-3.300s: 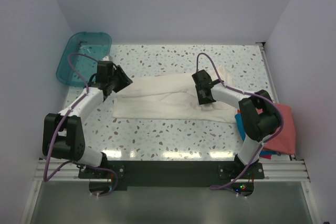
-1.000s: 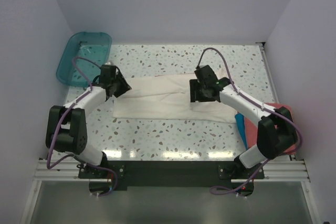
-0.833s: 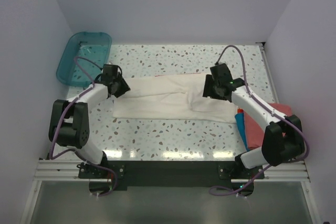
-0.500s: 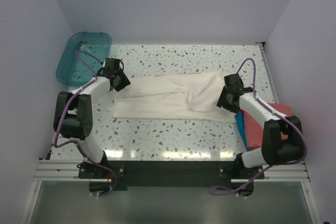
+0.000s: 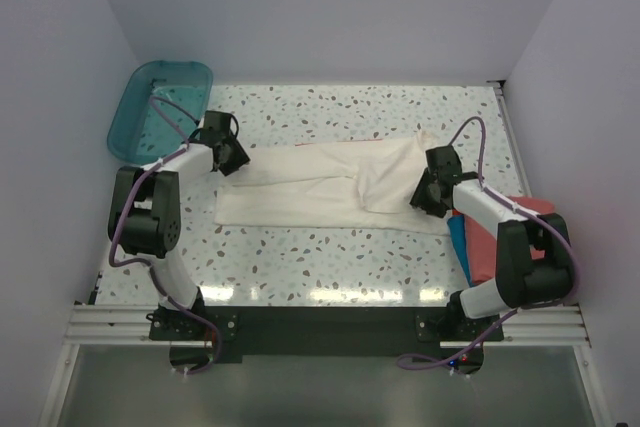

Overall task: Fold and stack the t-shirts
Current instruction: Fold the tshirt

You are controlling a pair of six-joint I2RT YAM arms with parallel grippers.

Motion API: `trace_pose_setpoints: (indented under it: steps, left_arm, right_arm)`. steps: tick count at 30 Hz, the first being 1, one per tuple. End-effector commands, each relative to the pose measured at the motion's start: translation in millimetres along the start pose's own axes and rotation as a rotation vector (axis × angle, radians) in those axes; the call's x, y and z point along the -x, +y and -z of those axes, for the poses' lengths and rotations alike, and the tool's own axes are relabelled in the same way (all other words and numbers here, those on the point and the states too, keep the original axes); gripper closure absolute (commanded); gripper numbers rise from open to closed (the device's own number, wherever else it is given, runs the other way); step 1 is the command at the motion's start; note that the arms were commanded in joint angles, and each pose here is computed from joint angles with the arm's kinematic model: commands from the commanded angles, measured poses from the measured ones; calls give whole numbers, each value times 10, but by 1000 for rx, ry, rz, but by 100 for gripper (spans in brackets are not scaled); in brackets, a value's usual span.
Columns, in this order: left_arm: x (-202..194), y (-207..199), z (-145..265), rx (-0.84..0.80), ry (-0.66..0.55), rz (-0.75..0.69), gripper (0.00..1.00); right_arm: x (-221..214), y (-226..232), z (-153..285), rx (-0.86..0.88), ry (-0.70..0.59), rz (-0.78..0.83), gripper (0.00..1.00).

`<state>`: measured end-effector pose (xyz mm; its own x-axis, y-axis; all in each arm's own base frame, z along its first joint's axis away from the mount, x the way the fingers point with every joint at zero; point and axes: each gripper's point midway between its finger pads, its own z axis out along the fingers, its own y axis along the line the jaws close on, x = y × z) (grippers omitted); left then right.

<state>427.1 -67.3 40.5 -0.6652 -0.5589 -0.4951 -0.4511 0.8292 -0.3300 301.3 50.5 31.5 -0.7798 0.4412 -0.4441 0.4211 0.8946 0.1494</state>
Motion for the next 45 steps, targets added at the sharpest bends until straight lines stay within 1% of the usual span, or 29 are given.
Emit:
trace_pose_setpoints:
  steps: [1,4,5,8,9,15,18,21,23,25,31,35,38,45]
  left_arm:
    - [132,-107,7,-20,-40,-7,59]
    - [137,-120,-2,-24,-39,-4,59]
    - [137,-123,-5,-25,-38,-6,59]
    - [128,-124,-17,-25,-34,-6,59]
    - [130,-122,-17,-24,-35,-6,59]
    - [127,-121,-19,-24,-33,-12,59]
    - [129,-112,-20,-22,-32,-13,59]
    - [143,-124,-17,-25,-36,-12,59]
    - [148,-123,-15,-26,-35,-11,59]
    - [146,-121,-10,-25,-34,-11,59]
    - [170,-112,-1,-24,-38,-9,59]
    - [175,-107,4,-24,-38,-8,59]
    - [176,-100,-1,-22,-38,-5,59]
    - [176,-98,-45,-19,-34,-7,59]
  right_arm:
    - [246,103,71,27,-83,-25,56]
    - [230,97,36,22,-73,-20,60]
    - [226,98,25,21,-73,-17,64]
    - [204,88,-33,13,-60,-11,67]
    - [203,92,-41,14,-59,-11,70]
    - [261,109,-19,16,-78,-12,76]
    - [256,101,-19,10,-73,-10,77]
    - [284,114,4,13,-80,-5,85]
    - [288,107,21,11,-79,-5,94]
    - [317,116,76,17,-92,-4,99]
    - [387,109,279,36,-130,-7,100]
    - [361,56,432,46,-150,-19,100]
    - [299,-3,549,60,-169,-38,100]
    - [-74,-212,593,66,-140,-76,100]
